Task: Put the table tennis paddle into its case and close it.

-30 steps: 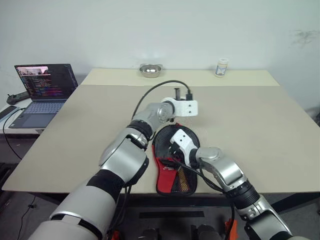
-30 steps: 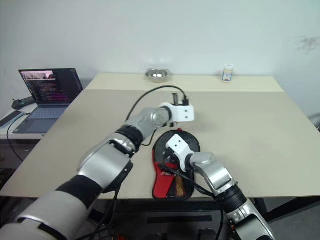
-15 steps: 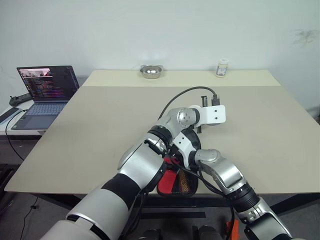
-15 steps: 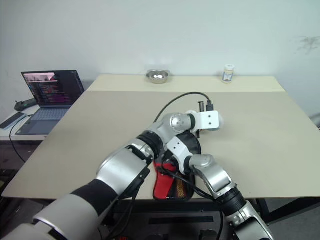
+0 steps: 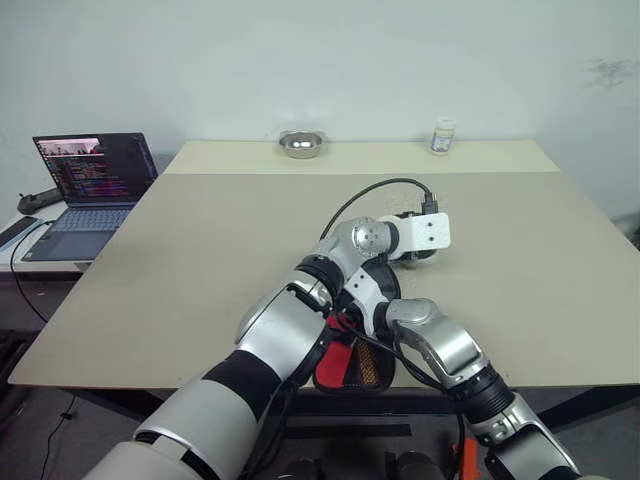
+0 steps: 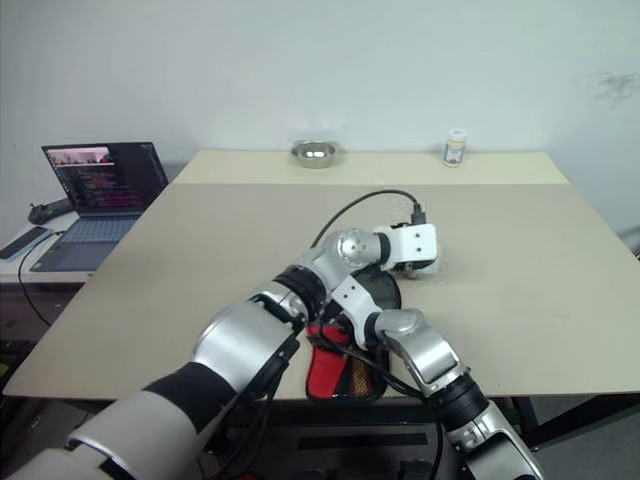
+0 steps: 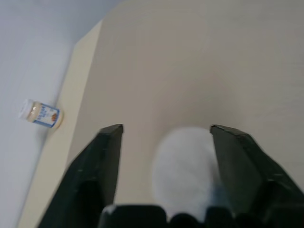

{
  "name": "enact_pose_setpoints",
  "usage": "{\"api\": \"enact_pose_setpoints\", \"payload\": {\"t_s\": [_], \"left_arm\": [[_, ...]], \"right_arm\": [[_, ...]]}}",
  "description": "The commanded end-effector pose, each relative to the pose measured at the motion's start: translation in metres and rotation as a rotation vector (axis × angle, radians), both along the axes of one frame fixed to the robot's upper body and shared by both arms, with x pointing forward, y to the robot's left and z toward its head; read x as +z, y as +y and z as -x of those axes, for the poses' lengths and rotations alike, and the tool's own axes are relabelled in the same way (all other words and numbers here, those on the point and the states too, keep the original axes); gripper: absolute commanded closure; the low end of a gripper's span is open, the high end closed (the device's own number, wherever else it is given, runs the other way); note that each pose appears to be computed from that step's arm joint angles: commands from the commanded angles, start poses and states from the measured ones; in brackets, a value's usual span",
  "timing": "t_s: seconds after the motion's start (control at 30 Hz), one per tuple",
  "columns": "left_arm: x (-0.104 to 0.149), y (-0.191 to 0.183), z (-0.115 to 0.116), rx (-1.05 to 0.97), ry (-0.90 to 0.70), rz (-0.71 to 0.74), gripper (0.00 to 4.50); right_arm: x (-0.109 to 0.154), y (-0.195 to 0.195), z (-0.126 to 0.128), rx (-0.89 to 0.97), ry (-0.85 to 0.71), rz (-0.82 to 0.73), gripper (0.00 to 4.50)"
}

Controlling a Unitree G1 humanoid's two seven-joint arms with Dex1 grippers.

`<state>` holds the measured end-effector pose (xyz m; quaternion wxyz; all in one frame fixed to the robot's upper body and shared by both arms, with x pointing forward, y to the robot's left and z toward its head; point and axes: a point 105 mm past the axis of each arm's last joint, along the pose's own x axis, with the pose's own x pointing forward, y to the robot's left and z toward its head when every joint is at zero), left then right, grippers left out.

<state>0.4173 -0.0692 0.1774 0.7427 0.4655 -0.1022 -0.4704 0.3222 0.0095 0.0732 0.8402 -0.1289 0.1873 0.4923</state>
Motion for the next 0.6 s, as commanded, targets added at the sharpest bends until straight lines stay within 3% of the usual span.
{"api": "enact_pose_setpoints", "payload": {"t_s": [0.03,0.3,0.43,0.6], "left_arm": [[0.04,0.002,-0.005,0.002,-0.085,0.102,0.05],[0.078,0.032,-0.018,0.053,-0.17,0.19,0.05],[0.108,0.077,-0.033,0.161,-0.217,0.28,0.05],[0.119,0.143,-0.046,0.297,-0.215,0.322,0.05]], "right_arm": [[-0.057,-0.015,0.013,-0.035,0.193,0.121,0.0],[-0.05,-0.014,0.004,-0.053,0.177,0.099,0.0],[-0.032,-0.011,-0.001,-0.069,0.162,0.035,0.0],[0.009,-0.011,0.001,-0.039,0.089,-0.042,0.0]]}}
